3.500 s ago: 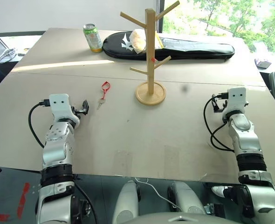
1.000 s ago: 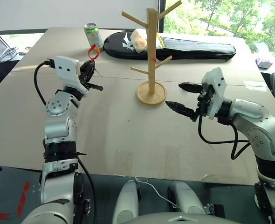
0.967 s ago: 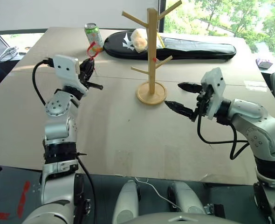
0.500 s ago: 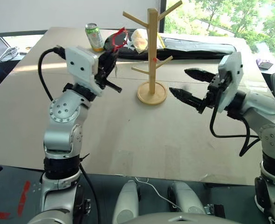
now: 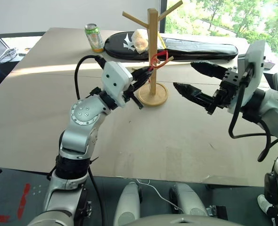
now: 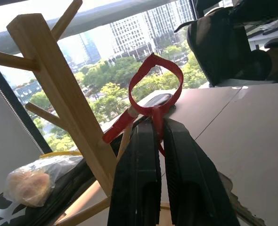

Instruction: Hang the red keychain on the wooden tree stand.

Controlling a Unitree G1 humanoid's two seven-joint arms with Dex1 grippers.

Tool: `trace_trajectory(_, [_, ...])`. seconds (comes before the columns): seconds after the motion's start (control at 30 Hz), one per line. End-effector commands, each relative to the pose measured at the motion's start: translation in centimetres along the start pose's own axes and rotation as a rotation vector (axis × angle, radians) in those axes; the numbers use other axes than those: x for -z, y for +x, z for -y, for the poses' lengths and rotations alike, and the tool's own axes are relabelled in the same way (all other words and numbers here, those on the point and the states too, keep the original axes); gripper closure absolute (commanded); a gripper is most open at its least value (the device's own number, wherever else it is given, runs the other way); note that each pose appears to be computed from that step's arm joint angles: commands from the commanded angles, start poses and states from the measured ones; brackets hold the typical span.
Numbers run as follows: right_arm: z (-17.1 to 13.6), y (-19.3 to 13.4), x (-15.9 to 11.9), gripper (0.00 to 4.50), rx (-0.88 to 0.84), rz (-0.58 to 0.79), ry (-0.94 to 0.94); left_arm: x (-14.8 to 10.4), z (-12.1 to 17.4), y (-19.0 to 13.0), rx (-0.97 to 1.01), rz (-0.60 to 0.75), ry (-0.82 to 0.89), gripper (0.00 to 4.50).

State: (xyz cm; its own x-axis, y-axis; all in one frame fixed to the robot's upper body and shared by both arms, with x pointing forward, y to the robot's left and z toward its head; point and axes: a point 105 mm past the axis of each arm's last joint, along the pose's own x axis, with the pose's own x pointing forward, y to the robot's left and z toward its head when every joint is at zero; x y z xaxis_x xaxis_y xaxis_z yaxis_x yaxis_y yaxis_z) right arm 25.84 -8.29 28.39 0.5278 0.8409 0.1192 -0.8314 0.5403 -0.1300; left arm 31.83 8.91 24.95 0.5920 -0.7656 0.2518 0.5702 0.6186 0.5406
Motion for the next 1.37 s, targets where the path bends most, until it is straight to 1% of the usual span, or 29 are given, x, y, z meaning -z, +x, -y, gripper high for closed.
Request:
trace_trajectory(0.03, [-0.5, -0.5, -1.6, 0.0, 0.01, 0.035, -0.046, -0.7, -0.2, 0.4, -0.001, 0.028, 0.075, 4.42])
trace_trajectory(0.27, [-0.5, -0.9, -1.4, 0.0, 0.031, 0.015, -0.044, 0.1, -0.6, 1.0, -0.02, 0.005, 0.16, 4.42])
trace_trajectory(0.47, [-0.3, -0.9, -1.4, 0.0, 0.038, 0.013, -0.044, 1.1, -1.4, 1.1, -0.074, -0.042, 0.202, 4.42])
trace_trajectory(0.63, [-0.4, -0.9, -1.2, 0.0, 0.031, 0.005, -0.042, 1.6, -1.5, 0.9, -0.092, -0.071, 0.213, 4.42])
trace_trajectory(0.73, [-0.1, -0.9, -0.8, 0.0, 0.03, -0.01, -0.038, 1.7, -1.3, 0.6, -0.091, -0.069, 0.158, 3.48])
trace_trajectory(0.8, [0.2, -1.1, -0.2, 0.0, 0.037, -0.03, -0.027, 1.6, -1.3, 0.4, -0.092, -0.063, 0.122, 2.74])
trace_trajectory(0.83, [0.5, -1.4, 0.2, 0.0, 0.043, -0.044, -0.019, 1.4, -1.5, 0.2, -0.092, -0.058, 0.095, 2.2])
trace_trajectory(0.9, [1.2, -2.0, 1.0, 0.0, 0.057, -0.08, -0.016, 1.4, -2.1, -0.2, -0.085, -0.062, 0.034, 1.31])
trace_trajectory(0.93, [1.6, -2.3, 1.3, 0.0, 0.065, -0.095, -0.019, 1.4, -2.5, -0.4, -0.082, -0.069, 0.001, 0.77])
trace_trajectory(0.97, [2.1, -2.6, 1.5, 0.0, 0.078, -0.109, -0.023, 1.6, -3.1, -0.7, -0.076, -0.091, -0.028, 0.46])
trace_trajectory(1.0, [2.7, -2.9, 1.7, 0.0, 0.089, -0.119, -0.027, 1.8, -3.6, -1.1, -0.067, -0.114, -0.062, 0.01])
trace_trajectory(1.07, [3.4, -3.4, 1.9, 0.0, 0.104, -0.138, -0.039, 2.2, -4.7, -1.9, -0.059, -0.163, -0.132, 0.01])
trace_trajectory(1.13, [4.0, -3.8, 2.2, 0.0, 0.107, -0.167, -0.057, 2.8, -6.3, -3.4, -0.052, -0.245, -0.32, 0.01])
trace_trajectory(1.2, [4.5, -4.2, 2.4, 0.0, 0.097, -0.201, -0.069, 2.6, -7.8, -5.4, -0.007, -0.327, -0.442, 0.01])
trace_trajectory(1.3, [5.0, -4.4, 2.5, 0.0, 0.079, -0.218, -0.079, 1.7, -8.7, -7.3, 0.045, -0.351, -0.499, 0.01])
trace_trajectory(1.37, [5.2, -4.4, 2.5, 0.0, 0.075, -0.22, -0.081, 1.9, -9.0, -8.4, 0.056, -0.38, -0.508, 0.01])
